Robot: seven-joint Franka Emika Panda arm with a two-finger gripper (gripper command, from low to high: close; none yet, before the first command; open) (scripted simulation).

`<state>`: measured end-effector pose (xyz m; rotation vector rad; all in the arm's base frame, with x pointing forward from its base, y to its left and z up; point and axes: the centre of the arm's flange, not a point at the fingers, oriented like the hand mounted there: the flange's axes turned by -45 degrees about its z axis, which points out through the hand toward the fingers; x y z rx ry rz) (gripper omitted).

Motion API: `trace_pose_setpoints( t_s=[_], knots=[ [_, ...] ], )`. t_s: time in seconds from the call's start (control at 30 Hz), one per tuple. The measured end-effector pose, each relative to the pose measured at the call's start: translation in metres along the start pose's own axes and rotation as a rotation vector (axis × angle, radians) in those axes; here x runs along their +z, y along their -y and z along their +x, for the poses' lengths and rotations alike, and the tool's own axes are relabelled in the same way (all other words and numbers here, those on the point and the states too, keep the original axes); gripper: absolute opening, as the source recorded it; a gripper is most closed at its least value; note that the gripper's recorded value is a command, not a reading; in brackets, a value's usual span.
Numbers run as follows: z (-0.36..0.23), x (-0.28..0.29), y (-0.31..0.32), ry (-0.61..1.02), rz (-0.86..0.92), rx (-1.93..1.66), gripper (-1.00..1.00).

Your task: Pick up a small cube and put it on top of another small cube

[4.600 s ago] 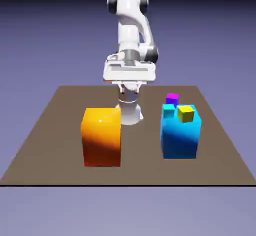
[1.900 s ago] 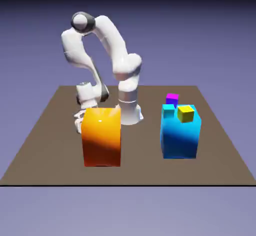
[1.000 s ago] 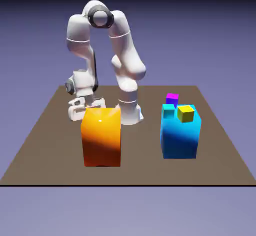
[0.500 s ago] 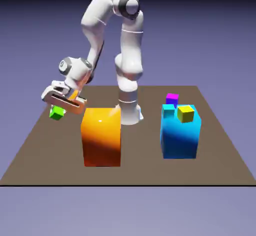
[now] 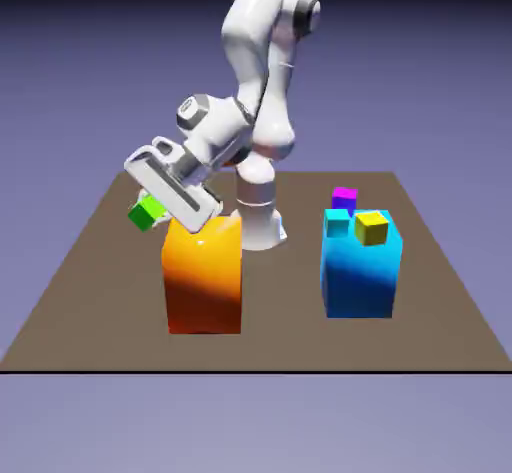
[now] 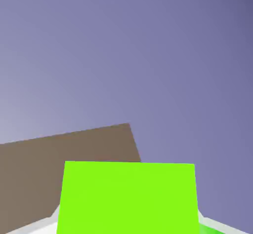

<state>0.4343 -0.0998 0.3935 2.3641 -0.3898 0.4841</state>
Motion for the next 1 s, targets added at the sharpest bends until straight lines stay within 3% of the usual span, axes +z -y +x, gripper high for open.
trace_pose_setpoints(
  t_s=[0.33, 0.73, 0.9, 0.93, 1.0],
  knots=[
    [-0.009, -0.148, 0.111, 0.026, 0.168, 0.320, -1.00],
    [-0.130, -0.332, 0.213, 0.194, 0.410, 0.499, -1.00],
    [-0.141, -0.278, 0.243, 0.193, 0.409, 0.499, -1.00],
    [-0.142, -0.273, 0.246, 0.194, 0.410, 0.499, 1.00],
    [-0.143, -0.273, 0.246, 0.194, 0.409, 0.499, 1.00]
  ],
)
